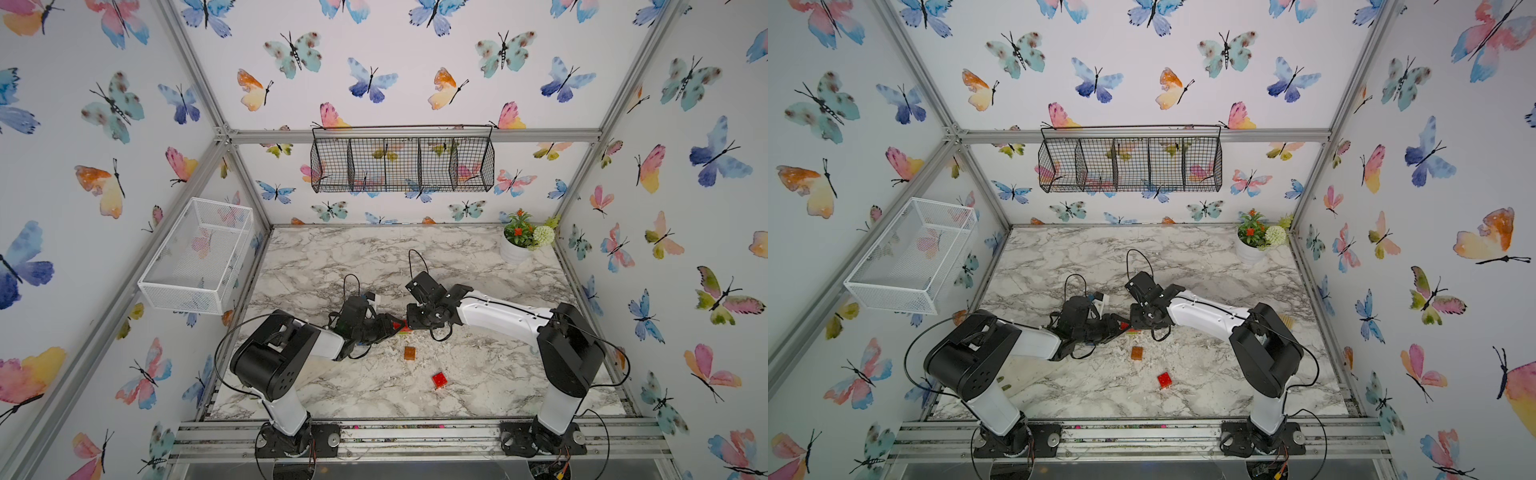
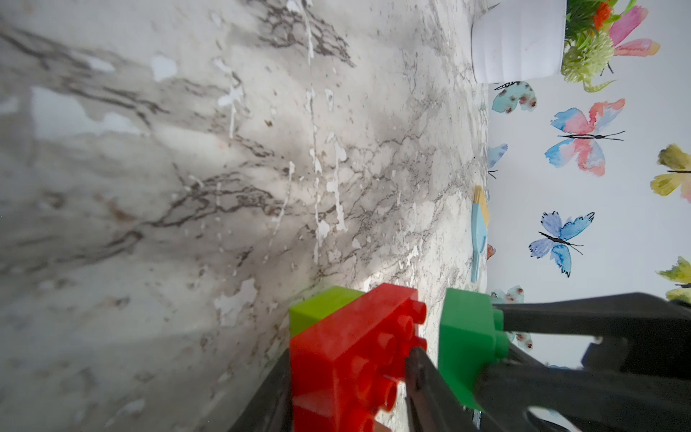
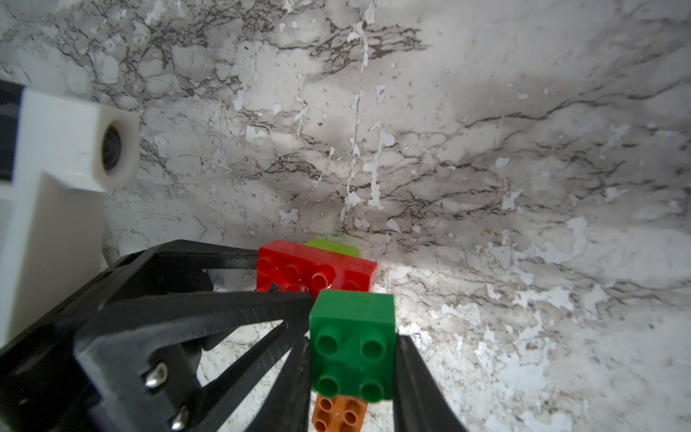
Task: Assemble the letter v with lego
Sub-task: Assemble the lego brick with the lego brick.
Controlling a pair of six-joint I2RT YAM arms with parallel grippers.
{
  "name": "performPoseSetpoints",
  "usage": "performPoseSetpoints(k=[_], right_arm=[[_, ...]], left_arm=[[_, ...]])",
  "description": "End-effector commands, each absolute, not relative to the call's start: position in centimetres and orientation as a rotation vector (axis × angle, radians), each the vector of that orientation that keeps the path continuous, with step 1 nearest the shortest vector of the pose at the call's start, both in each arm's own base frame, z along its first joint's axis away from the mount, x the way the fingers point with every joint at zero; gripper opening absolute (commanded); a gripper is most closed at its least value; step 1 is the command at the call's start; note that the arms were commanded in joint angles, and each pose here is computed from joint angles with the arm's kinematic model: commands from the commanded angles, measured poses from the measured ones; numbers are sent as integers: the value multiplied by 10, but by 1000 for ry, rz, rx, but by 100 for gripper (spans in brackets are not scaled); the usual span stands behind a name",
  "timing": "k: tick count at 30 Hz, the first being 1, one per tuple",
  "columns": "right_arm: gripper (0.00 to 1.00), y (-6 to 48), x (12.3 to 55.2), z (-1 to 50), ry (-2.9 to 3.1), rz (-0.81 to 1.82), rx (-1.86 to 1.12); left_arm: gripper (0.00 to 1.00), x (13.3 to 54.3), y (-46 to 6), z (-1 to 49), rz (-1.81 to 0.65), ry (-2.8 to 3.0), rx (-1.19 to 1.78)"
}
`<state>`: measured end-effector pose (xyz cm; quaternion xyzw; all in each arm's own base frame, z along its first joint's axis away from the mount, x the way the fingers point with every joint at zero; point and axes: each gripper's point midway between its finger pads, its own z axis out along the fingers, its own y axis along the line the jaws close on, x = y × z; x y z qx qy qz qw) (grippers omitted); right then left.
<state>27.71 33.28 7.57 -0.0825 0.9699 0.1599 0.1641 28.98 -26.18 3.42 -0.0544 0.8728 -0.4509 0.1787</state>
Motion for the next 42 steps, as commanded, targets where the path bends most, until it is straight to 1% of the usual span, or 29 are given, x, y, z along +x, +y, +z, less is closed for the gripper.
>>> performPoseSetpoints(k=[1,4,11,16,21,27,38,42], right_arm=[[6,330,278,69,2778,390,-220],[6,327,277,64,2784,366,-217],[5,315,282,57,2786,250,-199],[5,321,283,58,2788,282,-206],[5,317,281,48,2822,224,-204],[3,309,274,35,2868,167,-162],[3,294,273,18,2876,-29,-198],[3,297,267,10,2892,25,-181]], left_arm=[[47,242,-216,-45,-977,2792,-355],[48,239,-214,-48,-964,2804,-356],[47,238,-213,-49,-963,2805,-354],[47,237,-213,-48,-974,2800,-349],[47,236,-213,-49,-983,2797,-355],[46,234,-214,-50,-998,2794,-358],[47,233,-214,-52,-1012,2792,-359],[47,233,-215,-53,-1012,2793,-360]])
